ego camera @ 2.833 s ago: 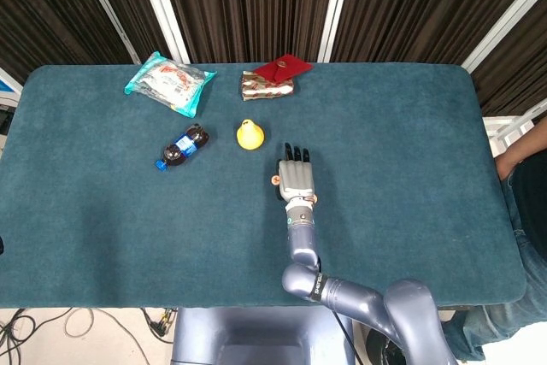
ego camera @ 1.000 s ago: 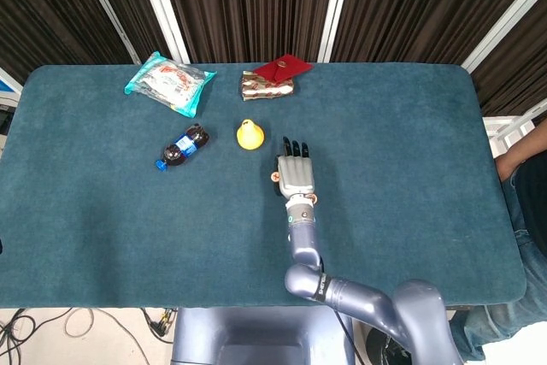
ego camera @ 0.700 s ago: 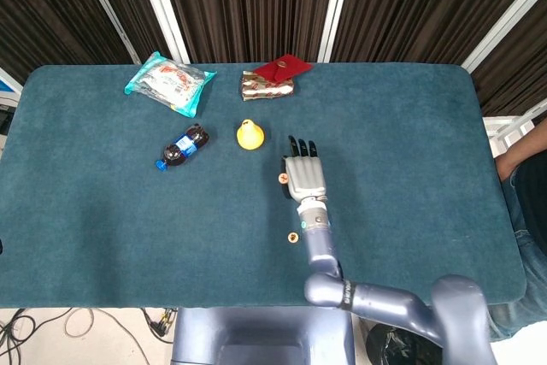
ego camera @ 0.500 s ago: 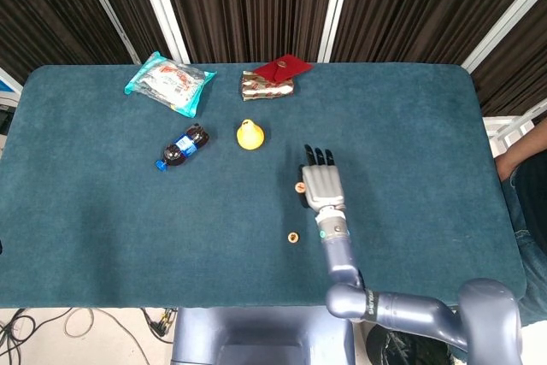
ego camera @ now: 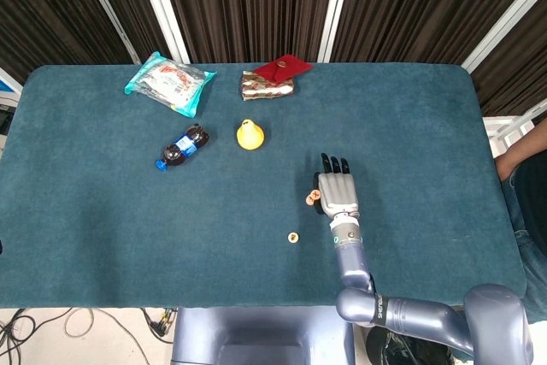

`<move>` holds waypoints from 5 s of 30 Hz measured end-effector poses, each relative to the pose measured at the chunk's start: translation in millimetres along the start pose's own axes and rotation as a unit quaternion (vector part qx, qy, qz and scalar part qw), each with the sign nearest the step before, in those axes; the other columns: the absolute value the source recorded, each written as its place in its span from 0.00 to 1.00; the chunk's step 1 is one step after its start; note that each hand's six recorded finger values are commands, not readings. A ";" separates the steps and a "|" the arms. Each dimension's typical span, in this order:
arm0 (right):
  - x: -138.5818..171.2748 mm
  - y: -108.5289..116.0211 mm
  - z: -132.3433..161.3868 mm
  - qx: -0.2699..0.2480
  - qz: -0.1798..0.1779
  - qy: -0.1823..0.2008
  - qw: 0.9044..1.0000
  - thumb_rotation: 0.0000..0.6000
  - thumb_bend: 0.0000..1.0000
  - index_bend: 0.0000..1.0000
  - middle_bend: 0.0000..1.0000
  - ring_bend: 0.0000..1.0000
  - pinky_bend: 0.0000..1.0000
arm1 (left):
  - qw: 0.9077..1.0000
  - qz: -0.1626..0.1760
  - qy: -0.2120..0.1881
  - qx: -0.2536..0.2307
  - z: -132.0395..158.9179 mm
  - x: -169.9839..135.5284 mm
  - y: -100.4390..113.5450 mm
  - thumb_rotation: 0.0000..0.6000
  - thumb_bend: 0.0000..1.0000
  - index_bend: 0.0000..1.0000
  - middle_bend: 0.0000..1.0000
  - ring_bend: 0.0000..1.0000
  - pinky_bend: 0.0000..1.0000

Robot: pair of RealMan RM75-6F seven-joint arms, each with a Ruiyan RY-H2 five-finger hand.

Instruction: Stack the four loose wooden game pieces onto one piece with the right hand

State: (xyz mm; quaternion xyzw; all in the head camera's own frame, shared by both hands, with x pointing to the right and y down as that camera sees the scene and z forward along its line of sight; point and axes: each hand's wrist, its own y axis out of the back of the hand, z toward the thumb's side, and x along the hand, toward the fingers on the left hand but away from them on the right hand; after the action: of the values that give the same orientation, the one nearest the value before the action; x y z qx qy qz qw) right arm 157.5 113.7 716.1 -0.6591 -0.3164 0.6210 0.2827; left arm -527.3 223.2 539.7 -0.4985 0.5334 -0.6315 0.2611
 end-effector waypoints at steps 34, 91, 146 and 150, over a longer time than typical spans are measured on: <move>0.2 -8.9 6.3 -0.010 0.018 0.011 1.000 1.00 0.40 0.54 0.00 0.00 0.00 | 1.000 0.002 0.000 -0.001 -0.8 0.9 1.1 1.00 0.63 0.06 0.00 0.00 0.00; 23.8 15.6 9.9 -0.042 -0.001 0.047 0.998 1.00 0.40 0.38 0.00 0.00 0.00 | 1.000 0.001 0.002 0.000 -1.2 0.7 0.5 1.00 0.63 0.06 0.00 0.00 0.00; 63.8 -49.2 21.8 0.031 -0.010 0.305 0.952 1.00 0.38 0.37 0.00 0.00 0.00 | 1.000 0.007 0.004 0.007 -2.1 0.6 1.5 1.00 0.63 0.06 0.00 0.00 0.00; 62.4 -52.4 18.7 0.034 -0.007 0.302 0.953 1.00 0.38 0.40 0.00 0.00 0.00 | 1.000 0.007 0.003 0.008 -2.0 0.7 1.3 1.00 0.63 0.06 0.00 0.00 0.00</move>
State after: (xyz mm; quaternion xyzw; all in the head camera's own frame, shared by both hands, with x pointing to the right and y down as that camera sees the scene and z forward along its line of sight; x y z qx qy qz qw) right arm 137.1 194.8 714.9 -0.8034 -0.1993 0.4016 0.3918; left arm -529.7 223.0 538.9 -0.4909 0.5326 -0.6356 0.2672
